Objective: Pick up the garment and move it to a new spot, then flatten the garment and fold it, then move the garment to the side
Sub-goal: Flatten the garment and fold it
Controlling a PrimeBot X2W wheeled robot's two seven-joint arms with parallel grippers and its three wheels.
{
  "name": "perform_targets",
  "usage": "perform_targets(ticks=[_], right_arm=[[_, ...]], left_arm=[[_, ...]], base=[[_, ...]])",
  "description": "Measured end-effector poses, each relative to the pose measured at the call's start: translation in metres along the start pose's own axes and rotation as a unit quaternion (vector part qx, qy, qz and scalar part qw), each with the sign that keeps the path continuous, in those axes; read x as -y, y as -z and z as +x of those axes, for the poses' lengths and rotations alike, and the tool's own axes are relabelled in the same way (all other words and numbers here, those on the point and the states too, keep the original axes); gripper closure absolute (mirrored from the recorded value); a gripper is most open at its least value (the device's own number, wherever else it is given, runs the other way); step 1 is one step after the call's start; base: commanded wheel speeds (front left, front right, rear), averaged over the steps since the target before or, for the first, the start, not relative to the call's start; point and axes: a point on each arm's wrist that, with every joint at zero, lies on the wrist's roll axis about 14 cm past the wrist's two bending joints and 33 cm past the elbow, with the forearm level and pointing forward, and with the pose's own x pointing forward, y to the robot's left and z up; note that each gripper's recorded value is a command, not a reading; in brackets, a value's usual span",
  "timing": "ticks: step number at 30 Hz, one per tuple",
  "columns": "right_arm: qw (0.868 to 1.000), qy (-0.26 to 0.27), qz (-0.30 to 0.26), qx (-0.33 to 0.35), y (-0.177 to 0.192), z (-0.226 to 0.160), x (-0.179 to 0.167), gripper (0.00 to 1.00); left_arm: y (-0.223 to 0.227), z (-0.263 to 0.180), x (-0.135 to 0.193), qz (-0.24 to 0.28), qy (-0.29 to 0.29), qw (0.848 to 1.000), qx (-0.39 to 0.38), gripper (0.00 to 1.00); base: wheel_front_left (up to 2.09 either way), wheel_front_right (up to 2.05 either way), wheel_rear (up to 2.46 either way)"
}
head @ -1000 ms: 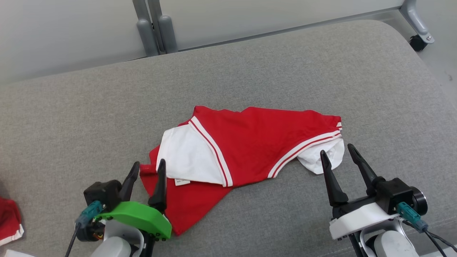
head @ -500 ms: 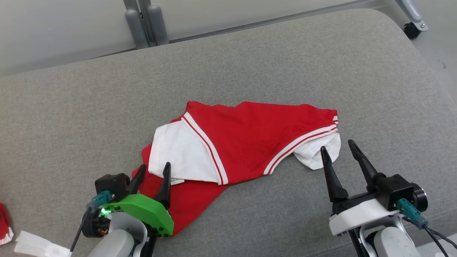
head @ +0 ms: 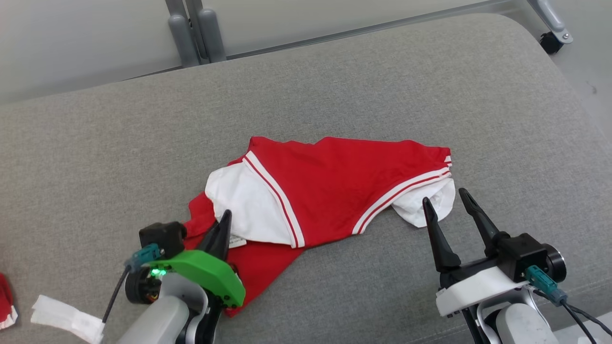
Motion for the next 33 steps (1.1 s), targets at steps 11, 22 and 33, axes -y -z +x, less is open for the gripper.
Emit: perform_targets(ticks=[11, 22, 33], right_arm=[[1.0, 0.011, 0.003, 0.013, -0.009, 0.007, 0.005, 0.0], [0.996, 0.085, 0.032, -0.013, 0.004, -0.013, 0.044, 0.0], [0.991, 0.127, 0.004, -0.04, 0.017, -0.018, 0.072, 0.0]], left_arm=[[-0.117, 0.066, 0.073, -0.024, 0.115, 0.991, 0.068, 1.0], [-0.212, 0.159, 0.042, -0.06, 0.037, 0.982, 0.174, 0.0], [-0.105, 0.189, 0.045, -0.054, 0.067, 0.991, 0.101, 0.0]], base=[[0.0, 0.0, 0.0], [0.0, 0.0, 0.0], [0.0, 0.0, 0.0]])
